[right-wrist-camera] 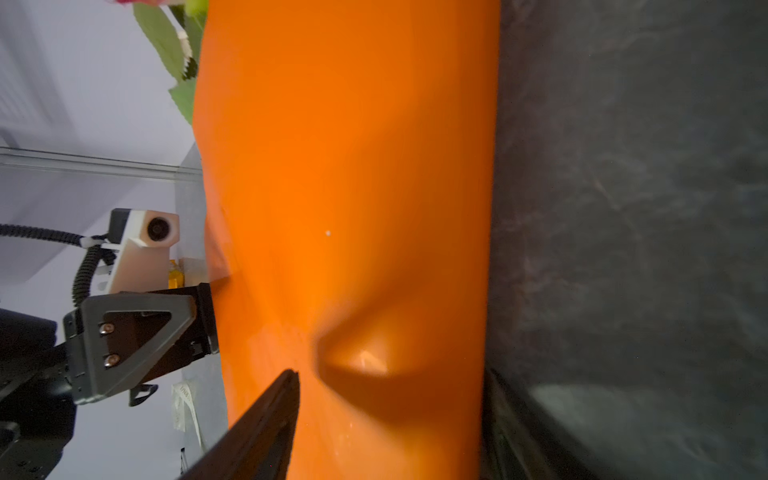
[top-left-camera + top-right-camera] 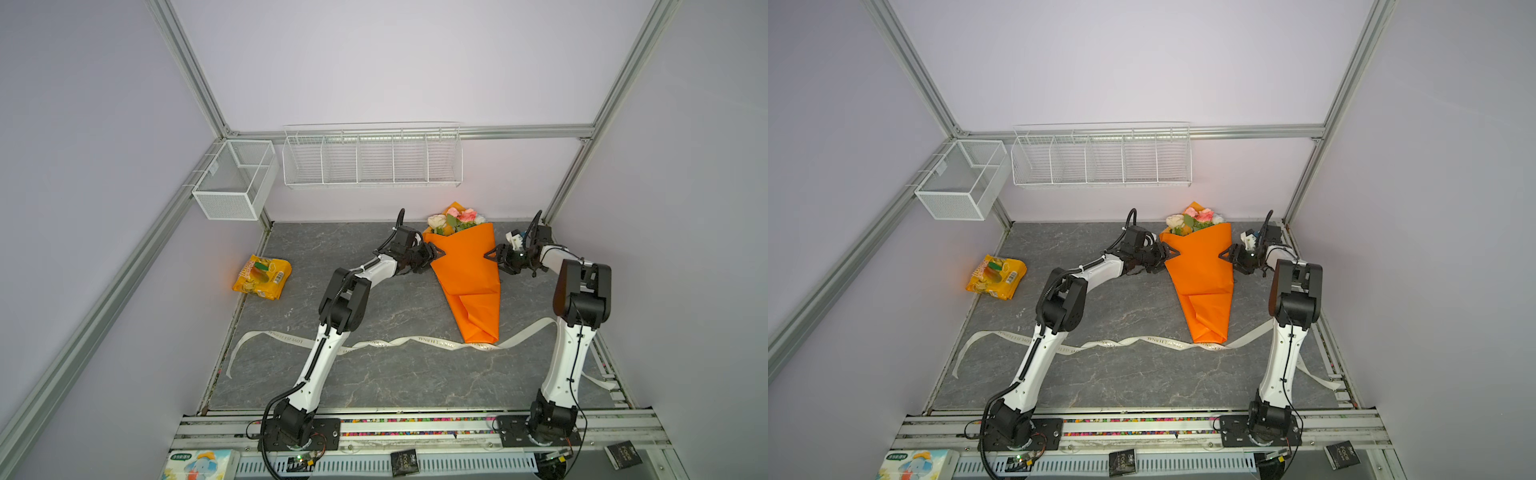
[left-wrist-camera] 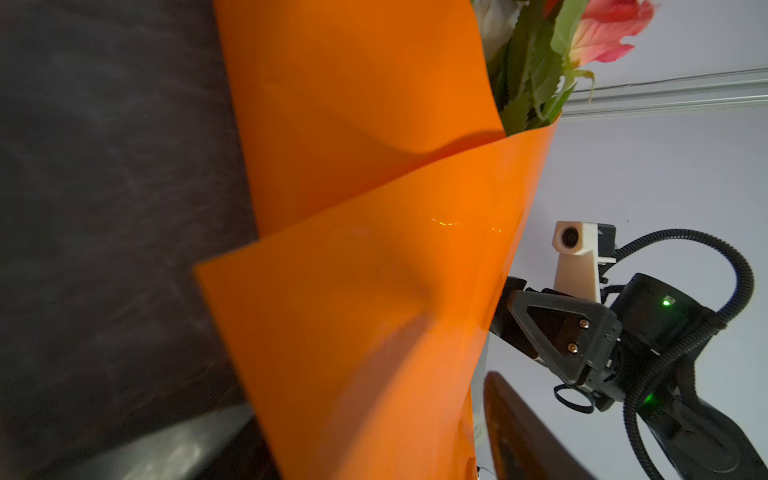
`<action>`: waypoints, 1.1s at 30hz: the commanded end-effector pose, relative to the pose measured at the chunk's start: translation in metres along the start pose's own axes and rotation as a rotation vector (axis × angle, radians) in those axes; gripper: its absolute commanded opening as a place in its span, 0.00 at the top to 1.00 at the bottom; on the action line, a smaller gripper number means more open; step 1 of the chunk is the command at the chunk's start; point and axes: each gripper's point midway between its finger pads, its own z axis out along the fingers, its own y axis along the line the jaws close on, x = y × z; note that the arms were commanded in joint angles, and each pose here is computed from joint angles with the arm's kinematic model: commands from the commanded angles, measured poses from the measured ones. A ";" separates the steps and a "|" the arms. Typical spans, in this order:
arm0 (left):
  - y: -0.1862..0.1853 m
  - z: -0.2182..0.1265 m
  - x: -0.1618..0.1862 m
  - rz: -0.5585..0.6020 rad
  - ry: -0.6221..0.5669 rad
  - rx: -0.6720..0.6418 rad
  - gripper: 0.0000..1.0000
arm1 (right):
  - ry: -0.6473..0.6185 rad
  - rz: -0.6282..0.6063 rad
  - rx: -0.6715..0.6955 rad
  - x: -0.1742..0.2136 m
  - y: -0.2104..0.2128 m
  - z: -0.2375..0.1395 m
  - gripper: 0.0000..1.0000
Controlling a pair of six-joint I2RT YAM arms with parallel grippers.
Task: Tie the bouquet of fake flowers
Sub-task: 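Release the ribbon ends and move both grippers to the cone's upper sides, then pinch the cone's sides with both grippers and pull it toward the robot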
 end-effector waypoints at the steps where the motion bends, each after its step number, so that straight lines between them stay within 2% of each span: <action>1: 0.017 0.018 0.005 -0.039 0.022 -0.029 0.40 | 0.088 0.087 -0.016 0.025 -0.014 0.022 0.29; 5: 0.019 0.028 0.002 -0.035 0.025 -0.028 0.51 | 0.119 0.110 -0.064 0.030 -0.007 0.035 0.29; 8: 0.012 0.032 -0.001 -0.031 0.030 0.003 0.62 | 0.115 0.113 -0.065 0.029 -0.005 0.040 0.33; 11: 0.000 0.029 -0.007 0.010 0.014 0.017 0.74 | 0.096 0.099 -0.083 0.022 0.004 0.040 0.43; 15: -0.018 0.018 -0.017 0.084 -0.023 0.030 0.90 | 0.053 0.090 -0.103 0.011 0.015 0.033 0.65; 17: -0.026 0.014 -0.020 0.118 -0.031 0.036 1.00 | 0.028 0.083 -0.125 0.007 0.024 0.029 0.72; 21: -0.039 0.003 -0.024 0.213 -0.054 0.020 1.00 | -0.045 0.023 -0.147 0.003 0.043 0.020 0.82; 27: -0.055 -0.022 -0.028 0.314 -0.115 -0.021 1.00 | -0.121 -0.012 -0.156 0.006 0.061 0.012 0.87; 33: -0.061 -0.040 -0.024 0.336 -0.136 -0.046 1.00 | -0.148 -0.025 -0.175 0.014 0.076 0.003 0.88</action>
